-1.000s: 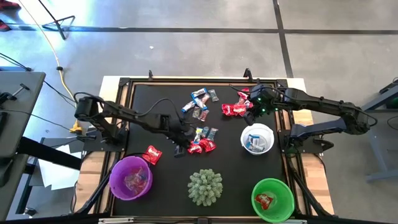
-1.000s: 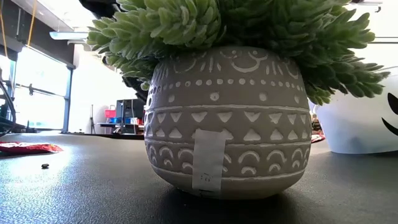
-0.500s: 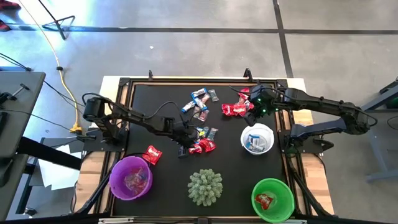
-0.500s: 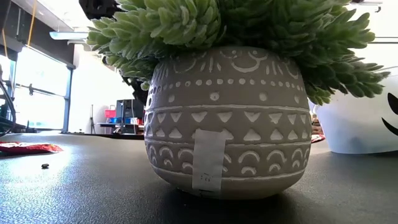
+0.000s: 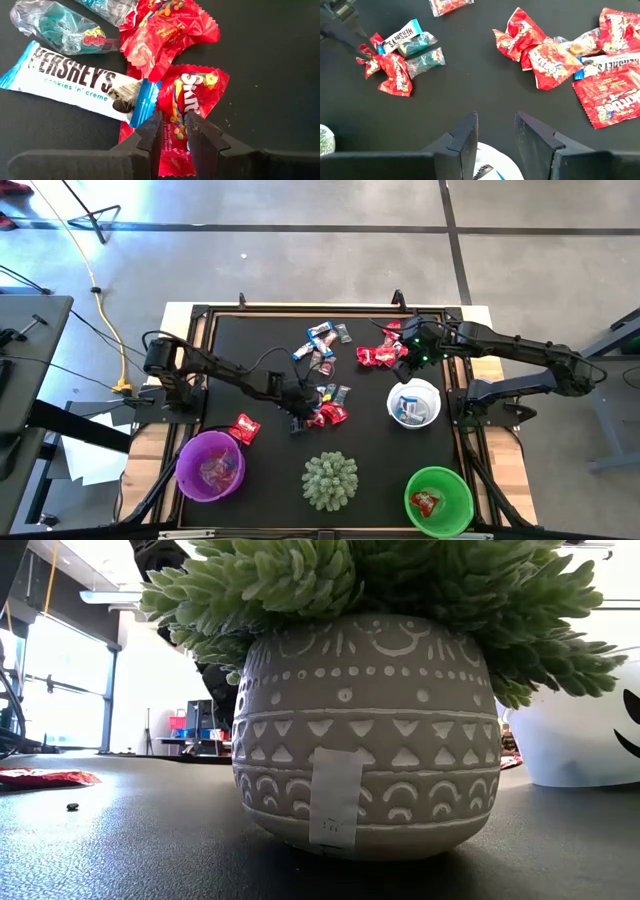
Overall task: Sort candy
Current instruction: Put the red candy wrapper into the green bucket
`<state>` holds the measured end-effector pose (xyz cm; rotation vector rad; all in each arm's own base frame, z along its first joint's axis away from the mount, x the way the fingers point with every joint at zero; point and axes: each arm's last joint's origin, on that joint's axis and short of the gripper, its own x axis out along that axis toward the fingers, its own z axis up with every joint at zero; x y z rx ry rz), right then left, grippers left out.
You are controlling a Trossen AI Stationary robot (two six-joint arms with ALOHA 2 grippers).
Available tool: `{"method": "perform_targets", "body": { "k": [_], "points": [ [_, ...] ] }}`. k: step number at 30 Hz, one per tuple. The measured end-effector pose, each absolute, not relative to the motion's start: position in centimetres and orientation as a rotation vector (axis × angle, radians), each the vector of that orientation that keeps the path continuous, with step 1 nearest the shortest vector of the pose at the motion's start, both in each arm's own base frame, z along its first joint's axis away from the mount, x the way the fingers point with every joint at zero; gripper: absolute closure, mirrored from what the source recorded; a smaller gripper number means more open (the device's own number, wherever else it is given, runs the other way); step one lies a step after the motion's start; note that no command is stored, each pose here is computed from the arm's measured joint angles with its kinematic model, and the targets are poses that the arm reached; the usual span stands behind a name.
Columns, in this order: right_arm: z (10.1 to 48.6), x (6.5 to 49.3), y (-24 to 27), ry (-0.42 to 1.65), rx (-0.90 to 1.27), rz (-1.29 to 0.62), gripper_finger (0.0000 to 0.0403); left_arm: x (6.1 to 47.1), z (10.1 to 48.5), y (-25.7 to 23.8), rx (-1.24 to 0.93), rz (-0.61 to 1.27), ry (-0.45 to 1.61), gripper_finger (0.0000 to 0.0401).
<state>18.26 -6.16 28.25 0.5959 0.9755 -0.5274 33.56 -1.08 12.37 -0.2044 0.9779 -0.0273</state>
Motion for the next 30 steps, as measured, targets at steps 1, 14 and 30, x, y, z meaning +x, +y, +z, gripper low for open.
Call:
{"method": "perform_targets", "body": {
  "k": [1, 14, 30],
  "points": [
    [28.2, 18.3, -6.2, 0.975, 0.596, -0.528, 0.0277, 33.6, 12.3, -1.1, -0.198, -0.016, 0.979, 0.0327],
    [28.3, 18.3, -6.2, 0.973, 0.603, -0.531, 0.0277, 33.7, 10.6, -1.1, -0.258, 0.085, 1.032, 0.0332],
    [28.3, 18.3, -6.2, 0.968, 0.603, -0.530, 0.0277, 33.4, 12.4, -1.2, -0.523, 0.178, 0.963, 0.0401]
  ]
}}
